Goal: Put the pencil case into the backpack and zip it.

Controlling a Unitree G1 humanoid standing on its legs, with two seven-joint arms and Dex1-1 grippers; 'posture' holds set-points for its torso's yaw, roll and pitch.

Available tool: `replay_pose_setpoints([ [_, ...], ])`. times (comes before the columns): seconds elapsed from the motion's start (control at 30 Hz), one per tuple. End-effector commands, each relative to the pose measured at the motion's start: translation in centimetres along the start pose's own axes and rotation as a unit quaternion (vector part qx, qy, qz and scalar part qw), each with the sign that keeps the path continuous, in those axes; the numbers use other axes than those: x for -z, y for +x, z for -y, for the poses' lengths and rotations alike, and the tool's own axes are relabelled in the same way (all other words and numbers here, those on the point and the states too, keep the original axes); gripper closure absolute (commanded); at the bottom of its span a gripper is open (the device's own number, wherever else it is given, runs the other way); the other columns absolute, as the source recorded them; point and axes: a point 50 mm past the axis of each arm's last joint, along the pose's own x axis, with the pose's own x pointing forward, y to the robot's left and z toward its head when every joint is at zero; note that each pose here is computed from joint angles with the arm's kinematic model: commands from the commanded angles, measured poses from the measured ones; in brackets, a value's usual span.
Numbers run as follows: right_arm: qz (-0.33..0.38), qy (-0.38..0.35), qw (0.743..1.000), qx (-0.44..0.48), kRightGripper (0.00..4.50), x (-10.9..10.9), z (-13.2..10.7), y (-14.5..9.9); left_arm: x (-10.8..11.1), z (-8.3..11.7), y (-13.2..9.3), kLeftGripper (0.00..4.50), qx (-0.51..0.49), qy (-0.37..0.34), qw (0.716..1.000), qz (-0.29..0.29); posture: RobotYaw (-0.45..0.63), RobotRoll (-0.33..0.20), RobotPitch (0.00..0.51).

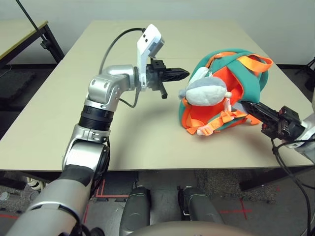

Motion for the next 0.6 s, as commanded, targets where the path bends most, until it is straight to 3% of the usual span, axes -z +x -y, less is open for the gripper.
replay_pose_setpoints([
  [0.03, 0.006, -0.010, 1.000, 0.002, 4.50, -0.3, -0.2, 0.0, 1.0, -0.5, 0.7, 4.48, -0.013, 0.000, 1.000, -0.012, 0.01, 0.000, 0.064],
  [0.37, 0.009, -0.009, 1.000, 0.005, 4.50, -0.2, -0.4, -0.2, 2.8, -0.1, 2.9, 4.48, -0.009, 0.003, 1.000, -0.018, 0.00, 0.000, 0.064],
  [0.6, 0.009, -0.011, 1.000, 0.005, 4.50, -0.3, -0.4, -0.1, 4.6, 1.9, 5.3, 4.48, 0.011, 0.025, 0.999, -0.036, -0.01, 0.000, 0.064],
])
